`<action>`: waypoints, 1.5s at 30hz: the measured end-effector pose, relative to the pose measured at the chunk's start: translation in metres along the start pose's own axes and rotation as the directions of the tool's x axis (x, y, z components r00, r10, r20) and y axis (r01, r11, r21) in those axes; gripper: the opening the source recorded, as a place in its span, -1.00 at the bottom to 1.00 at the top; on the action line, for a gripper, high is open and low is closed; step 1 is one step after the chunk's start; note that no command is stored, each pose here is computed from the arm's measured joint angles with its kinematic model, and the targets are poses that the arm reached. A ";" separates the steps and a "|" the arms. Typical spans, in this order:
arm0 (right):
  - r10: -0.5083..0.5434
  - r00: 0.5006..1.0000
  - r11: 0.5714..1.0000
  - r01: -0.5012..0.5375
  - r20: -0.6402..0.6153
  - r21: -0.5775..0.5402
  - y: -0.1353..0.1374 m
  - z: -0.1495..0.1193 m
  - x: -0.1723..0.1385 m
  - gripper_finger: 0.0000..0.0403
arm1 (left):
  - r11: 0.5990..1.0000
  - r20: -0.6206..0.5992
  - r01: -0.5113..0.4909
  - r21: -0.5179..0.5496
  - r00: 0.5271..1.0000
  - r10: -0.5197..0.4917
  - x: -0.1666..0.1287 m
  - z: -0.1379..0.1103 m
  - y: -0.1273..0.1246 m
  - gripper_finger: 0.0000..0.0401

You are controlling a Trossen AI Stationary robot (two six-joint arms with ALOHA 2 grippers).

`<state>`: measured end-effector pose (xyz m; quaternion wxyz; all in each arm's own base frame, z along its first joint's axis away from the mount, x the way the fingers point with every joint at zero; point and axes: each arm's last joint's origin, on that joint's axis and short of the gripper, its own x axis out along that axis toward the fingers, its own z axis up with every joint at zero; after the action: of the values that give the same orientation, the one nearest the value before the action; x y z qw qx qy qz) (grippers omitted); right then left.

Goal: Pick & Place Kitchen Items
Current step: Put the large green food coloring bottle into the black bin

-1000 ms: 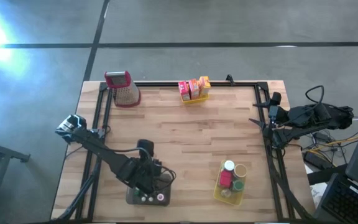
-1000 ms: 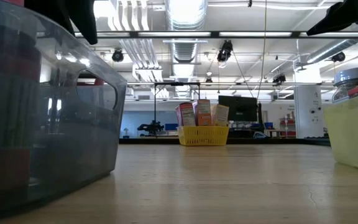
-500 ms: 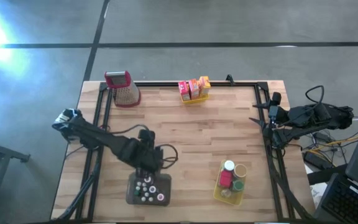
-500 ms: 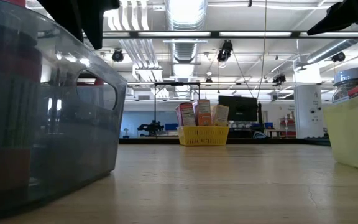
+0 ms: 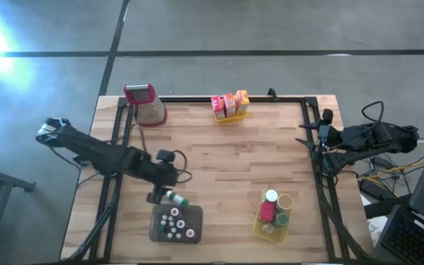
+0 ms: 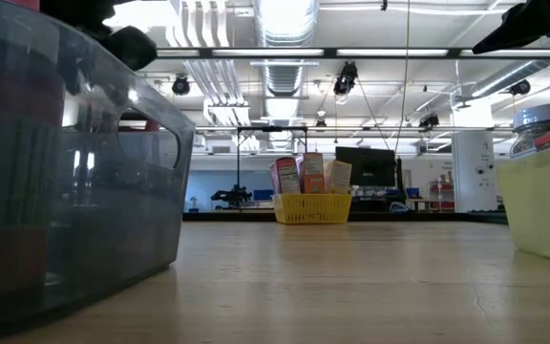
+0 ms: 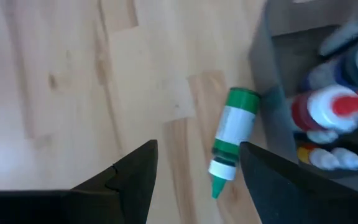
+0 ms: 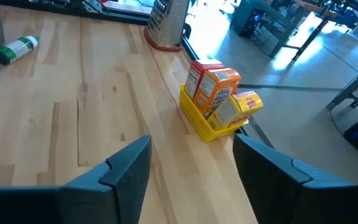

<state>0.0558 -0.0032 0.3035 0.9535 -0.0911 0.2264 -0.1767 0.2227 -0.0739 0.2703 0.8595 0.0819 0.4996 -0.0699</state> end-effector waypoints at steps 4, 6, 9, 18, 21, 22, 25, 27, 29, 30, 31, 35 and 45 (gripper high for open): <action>0.000 1.000 1.000 0.000 0.000 0.000 0.000 0.000 0.000 0.10 | 0.999 0.053 0.037 0.009 0.998 -0.038 -0.003 -0.024 0.004 0.15; 0.000 1.000 1.000 0.000 0.000 0.000 0.000 0.000 0.000 0.12 | 0.998 0.079 0.057 0.003 0.995 -0.057 -0.003 -0.034 0.006 0.15; 0.000 1.000 1.000 0.000 0.000 0.000 0.000 0.000 0.000 0.16 | 0.996 0.123 0.088 0.006 0.989 -0.088 -0.002 -0.045 0.009 0.15; 0.000 1.000 1.000 0.000 0.000 0.001 0.000 0.000 0.000 0.32 | 0.977 0.229 0.213 0.004 0.951 -0.209 0.013 -0.060 0.027 0.16; 0.000 1.000 1.000 0.000 0.000 -0.001 0.000 0.000 0.000 0.36 | 0.967 0.266 0.252 -0.023 0.934 -0.237 0.019 -0.060 0.035 0.16; 0.000 1.000 1.000 0.000 0.000 0.001 0.000 0.000 0.000 0.37 | 0.965 0.268 0.262 -0.029 0.932 -0.245 0.021 -0.061 0.037 0.16; 0.000 1.000 1.000 0.000 0.000 -0.001 0.000 0.000 0.000 0.42 | 0.960 0.277 0.278 -0.031 0.925 -0.259 0.026 -0.059 0.039 0.16; 0.000 1.000 1.000 0.000 0.000 0.001 0.000 0.000 0.000 0.45 | 0.959 0.274 0.282 -0.040 0.926 -0.261 0.027 -0.059 0.039 0.16; 0.000 1.000 1.000 0.000 0.000 -0.001 0.000 0.000 0.000 0.49 | 0.960 0.276 0.275 -0.054 0.928 -0.250 0.028 -0.058 0.040 0.16; 0.000 1.000 1.000 0.000 0.000 0.000 0.000 0.000 0.000 0.50 | 0.961 0.277 0.271 -0.063 0.929 -0.244 0.028 -0.058 0.040 0.16; 0.000 1.000 1.000 0.000 0.000 0.001 0.000 0.000 0.000 0.52 | 0.960 0.276 0.271 -0.074 0.930 -0.242 0.028 -0.058 0.040 0.16; 0.000 1.000 1.000 0.000 0.000 0.001 0.000 0.000 0.000 0.59 | 0.939 0.263 0.288 -0.190 0.936 -0.234 0.029 -0.060 0.040 0.16; 0.000 1.000 1.000 0.000 0.000 0.000 0.000 0.000 0.000 0.77 | 0.954 0.237 0.252 -0.163 0.948 -0.210 0.034 -0.060 0.041 0.16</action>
<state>0.0557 -0.0032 0.3035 0.9536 -0.0912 0.2263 -0.1767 0.1966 -0.0225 0.2139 0.8986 -0.0686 0.4131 -0.1308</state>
